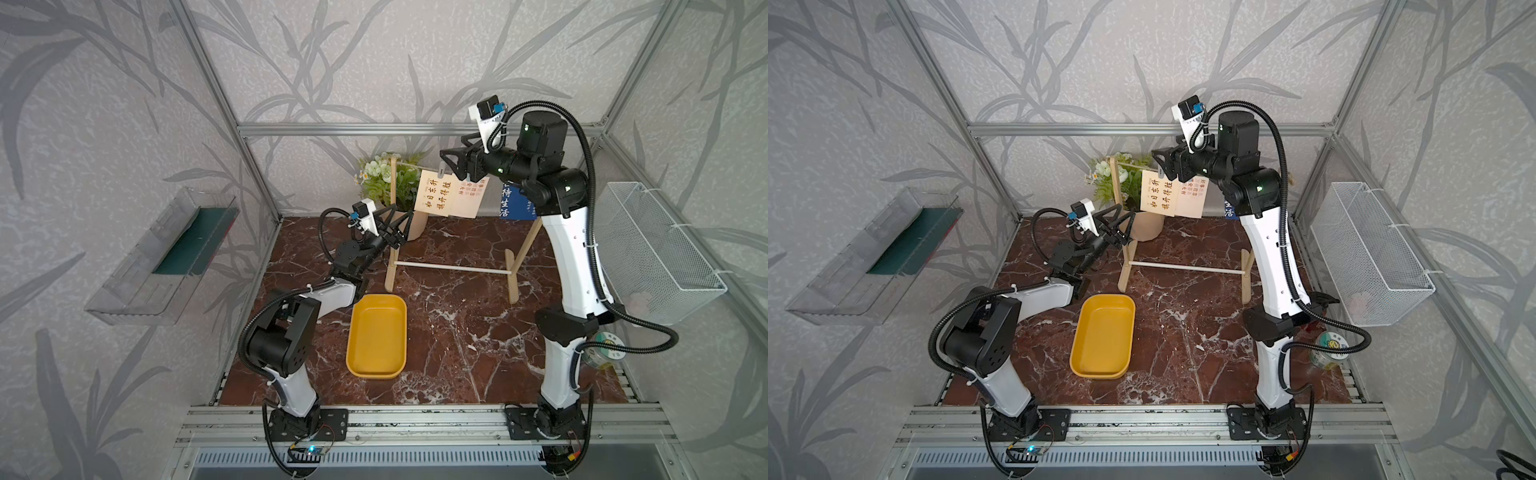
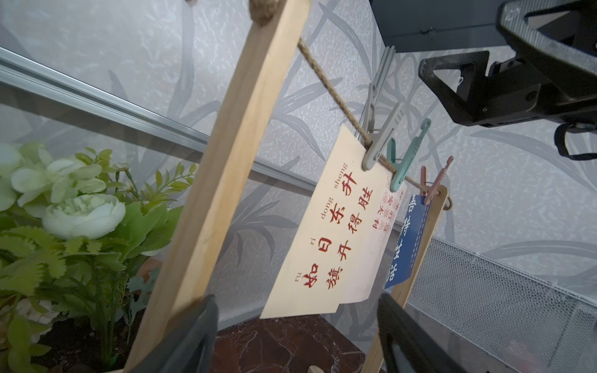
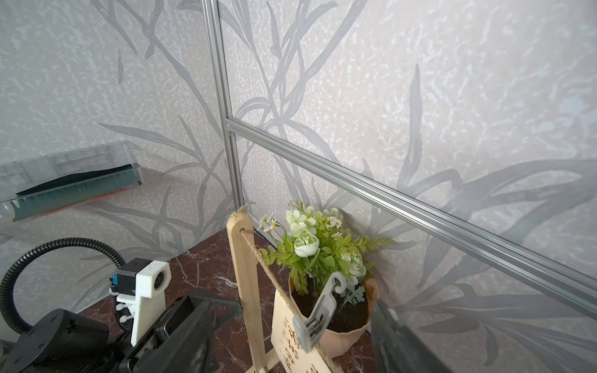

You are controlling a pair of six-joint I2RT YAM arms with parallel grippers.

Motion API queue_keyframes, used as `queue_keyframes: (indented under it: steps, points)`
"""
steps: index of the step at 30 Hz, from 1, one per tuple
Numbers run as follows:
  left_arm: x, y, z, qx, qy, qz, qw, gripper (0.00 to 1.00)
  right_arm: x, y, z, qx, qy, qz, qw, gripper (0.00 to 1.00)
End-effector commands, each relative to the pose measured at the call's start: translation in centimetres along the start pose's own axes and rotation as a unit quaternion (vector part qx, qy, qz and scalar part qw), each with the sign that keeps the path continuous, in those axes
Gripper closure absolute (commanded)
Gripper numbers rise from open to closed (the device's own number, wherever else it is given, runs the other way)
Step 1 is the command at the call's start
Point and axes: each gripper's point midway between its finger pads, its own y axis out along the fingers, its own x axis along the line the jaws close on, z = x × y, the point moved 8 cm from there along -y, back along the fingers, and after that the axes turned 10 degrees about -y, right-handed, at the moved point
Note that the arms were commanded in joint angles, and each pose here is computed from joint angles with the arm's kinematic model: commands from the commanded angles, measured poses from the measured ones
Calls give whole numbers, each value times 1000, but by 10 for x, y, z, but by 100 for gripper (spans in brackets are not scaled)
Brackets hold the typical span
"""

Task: Remove the postcards from the strings
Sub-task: Pinch the postcard on the clothesline.

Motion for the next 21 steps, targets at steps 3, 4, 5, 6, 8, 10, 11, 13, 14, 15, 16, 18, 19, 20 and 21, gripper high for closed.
queue_keyframes:
  steps: [3,4,5,6,8,10,11,13,14,15,16,18,19,20,21]
  points:
    - [-11,13,-13,36,59,13,998,21,7,-13,-9,-9,6,-13,1000,26]
    - [-11,16,-15,44,61,14,997,21,7,-13,-8,-8,7,-14,1000,26]
    - [-12,19,-16,46,62,13,997,21,7,-13,-8,-8,6,-13,1000,26]
    - [-11,20,-16,45,64,13,997,21,8,-13,-8,-8,7,-15,1000,26]
    - [-9,25,-16,50,70,16,996,21,9,-13,-9,-10,6,-16,1000,26]
    - [-7,31,-14,62,70,20,995,21,11,-13,-10,-14,6,-21,1000,26]
    - [-6,34,-14,63,70,21,995,21,12,-13,-11,-15,6,-23,1000,26]
    - [-4,37,-15,59,73,21,995,20,13,-12,-11,-15,4,-27,1000,26]
    - [-3,39,-14,61,75,20,995,20,13,-12,-10,-14,3,-26,1000,26]
    - [-2,41,-14,65,77,19,995,20,13,-12,-10,-13,3,-26,1000,26]
    - [-2,44,-14,71,78,21,994,20,13,-12,-10,-13,3,-25,1000,26]
    - [0,50,-13,80,80,26,993,19,13,-13,-10,-13,2,-24,1000,26]
    - [0,52,-14,83,81,28,993,19,14,-13,-11,-14,2,-25,1000,26]
    - [1,54,-14,85,83,27,993,19,15,-14,-12,-16,1,-26,1000,26]
    - [2,56,-14,86,85,25,992,19,15,-14,-12,-16,2,-27,1000,26]
